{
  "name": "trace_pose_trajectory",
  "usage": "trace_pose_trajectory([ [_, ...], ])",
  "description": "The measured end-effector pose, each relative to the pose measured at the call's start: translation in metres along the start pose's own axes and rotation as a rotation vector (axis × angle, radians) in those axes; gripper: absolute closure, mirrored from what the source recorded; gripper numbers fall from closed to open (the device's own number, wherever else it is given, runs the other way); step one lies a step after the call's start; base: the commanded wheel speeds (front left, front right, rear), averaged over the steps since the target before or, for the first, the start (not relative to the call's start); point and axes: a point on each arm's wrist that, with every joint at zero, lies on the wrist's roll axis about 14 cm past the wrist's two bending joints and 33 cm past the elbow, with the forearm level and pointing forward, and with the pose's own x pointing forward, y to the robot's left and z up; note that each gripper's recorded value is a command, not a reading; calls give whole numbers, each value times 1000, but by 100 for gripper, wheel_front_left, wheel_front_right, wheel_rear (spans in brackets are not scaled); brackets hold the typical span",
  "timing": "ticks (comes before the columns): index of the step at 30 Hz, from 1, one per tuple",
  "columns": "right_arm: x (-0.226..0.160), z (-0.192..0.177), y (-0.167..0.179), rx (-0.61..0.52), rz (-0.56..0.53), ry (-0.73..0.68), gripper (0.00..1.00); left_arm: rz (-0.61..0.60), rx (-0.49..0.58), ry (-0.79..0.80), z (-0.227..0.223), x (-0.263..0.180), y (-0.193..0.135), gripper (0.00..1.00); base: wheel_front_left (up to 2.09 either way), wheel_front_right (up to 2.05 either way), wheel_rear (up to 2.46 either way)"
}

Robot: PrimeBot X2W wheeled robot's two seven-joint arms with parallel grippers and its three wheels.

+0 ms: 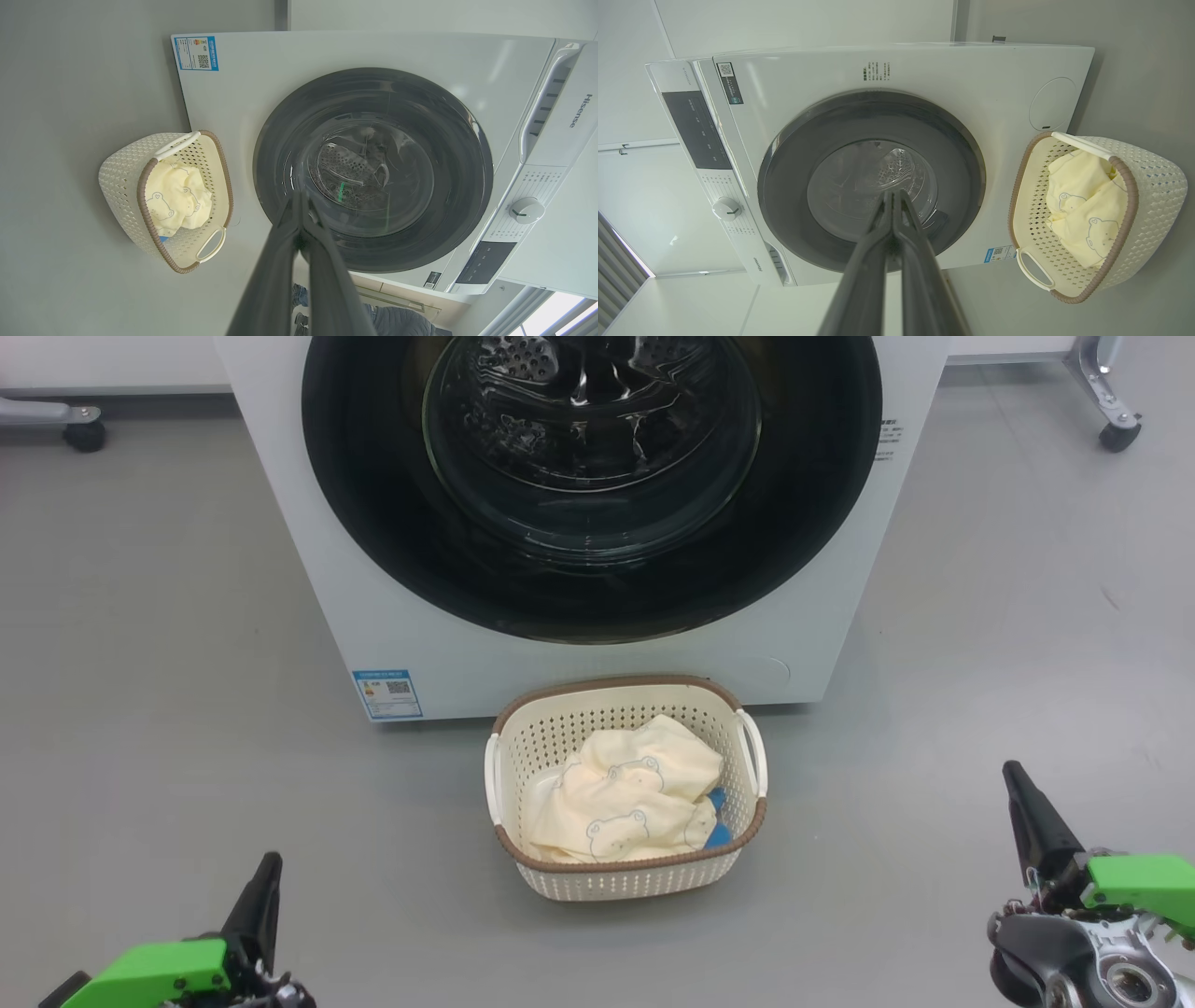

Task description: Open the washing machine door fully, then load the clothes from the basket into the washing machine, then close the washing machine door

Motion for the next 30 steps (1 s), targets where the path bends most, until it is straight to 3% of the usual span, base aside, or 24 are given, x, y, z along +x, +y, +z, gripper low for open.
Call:
trace_pose_trajectory([
  [23,0,0,0,0,0,0,100,0,0,0,0,0,0,100,0,0,0],
  [24,-1,-1,-3,2,-10,0,0,11,-2,-1,0,-1,4,0,0,0,0],
  [30,-21,-6,-45,28,-131,-1,0,124,-20,3,-6,-18,42,0,0,0,0],
])
